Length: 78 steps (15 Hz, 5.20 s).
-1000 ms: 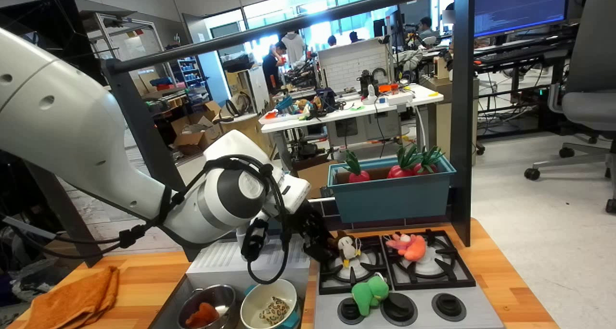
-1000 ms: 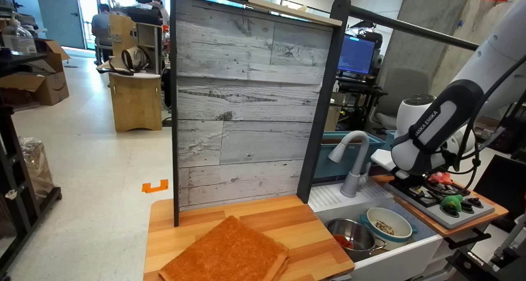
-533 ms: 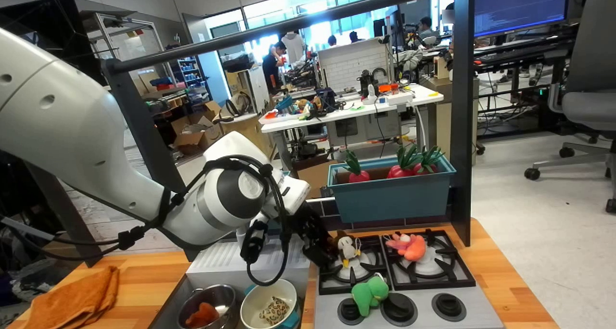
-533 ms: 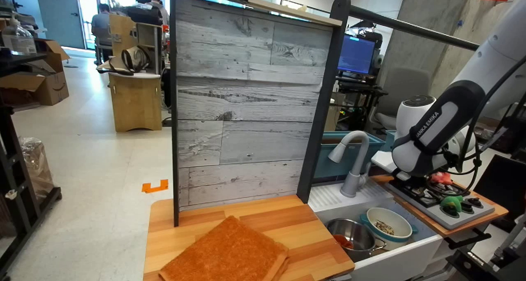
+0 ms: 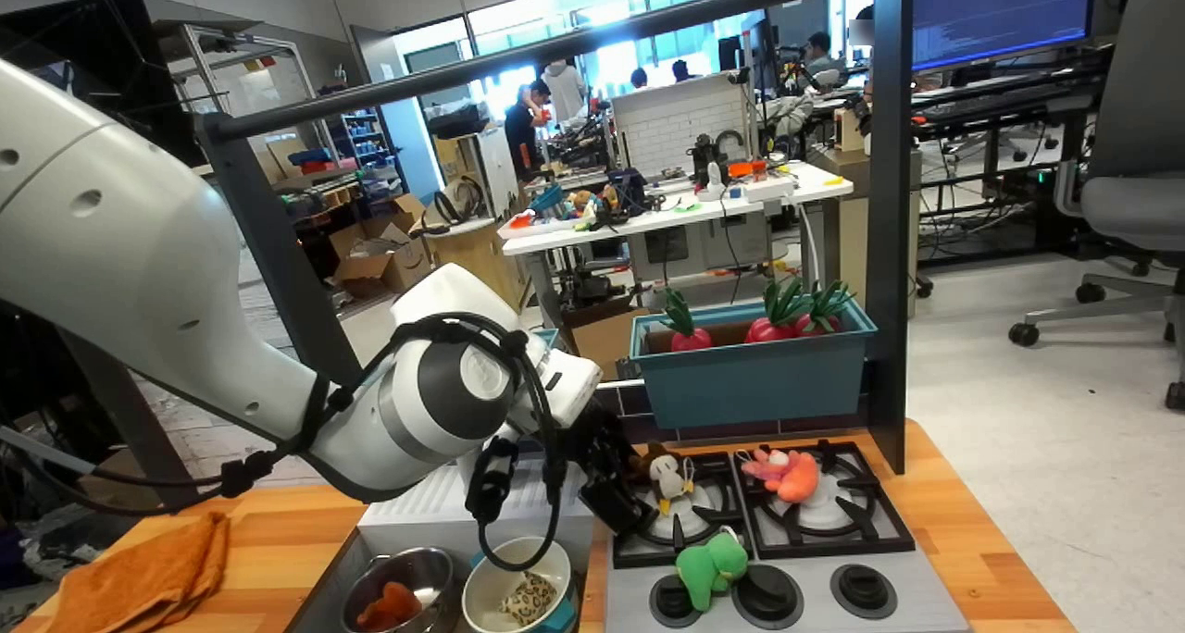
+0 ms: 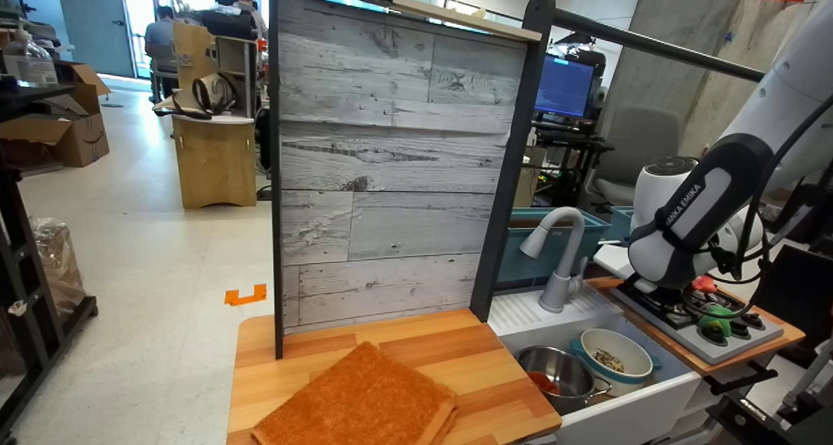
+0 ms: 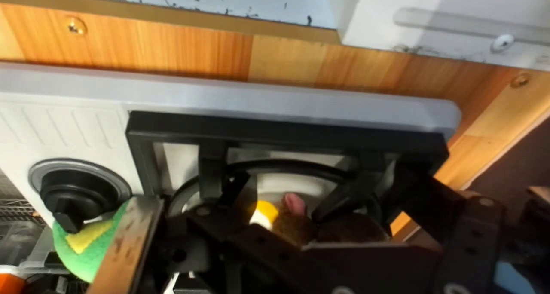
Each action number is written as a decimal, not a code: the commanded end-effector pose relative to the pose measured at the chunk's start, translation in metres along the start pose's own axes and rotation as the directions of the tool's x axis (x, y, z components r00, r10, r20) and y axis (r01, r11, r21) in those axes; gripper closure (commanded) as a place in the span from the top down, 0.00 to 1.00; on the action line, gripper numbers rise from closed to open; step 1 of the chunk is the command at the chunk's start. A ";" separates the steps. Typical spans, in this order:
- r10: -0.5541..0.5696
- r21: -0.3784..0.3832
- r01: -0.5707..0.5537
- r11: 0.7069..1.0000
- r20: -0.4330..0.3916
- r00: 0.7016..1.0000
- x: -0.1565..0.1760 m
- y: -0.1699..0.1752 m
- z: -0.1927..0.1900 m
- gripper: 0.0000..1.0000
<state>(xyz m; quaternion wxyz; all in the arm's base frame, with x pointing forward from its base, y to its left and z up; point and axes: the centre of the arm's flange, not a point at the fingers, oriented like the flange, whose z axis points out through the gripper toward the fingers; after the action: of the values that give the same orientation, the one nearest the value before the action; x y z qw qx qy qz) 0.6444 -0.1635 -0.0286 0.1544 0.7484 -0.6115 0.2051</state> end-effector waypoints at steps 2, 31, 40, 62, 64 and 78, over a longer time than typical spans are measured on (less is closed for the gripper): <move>0.007 0.117 -0.005 0.993 -0.016 1.000 -0.010 0.002 -0.029 0.97; -0.094 0.133 0.076 0.988 0.131 0.987 0.010 -0.021 -0.026 0.62; -0.095 0.038 0.090 0.995 0.143 0.985 0.024 -0.001 0.003 0.86; -0.120 -0.148 0.146 0.978 0.171 0.978 0.019 -0.024 -0.006 0.96; -0.121 -0.149 0.147 0.978 0.173 0.977 0.019 -0.023 -0.007 0.96; -0.050 -0.102 0.076 0.992 0.238 0.970 0.051 0.011 -0.042 0.96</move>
<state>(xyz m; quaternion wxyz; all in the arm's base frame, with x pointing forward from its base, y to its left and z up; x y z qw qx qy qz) 0.6537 -0.2021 0.0007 0.1656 0.7667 -0.6157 0.0753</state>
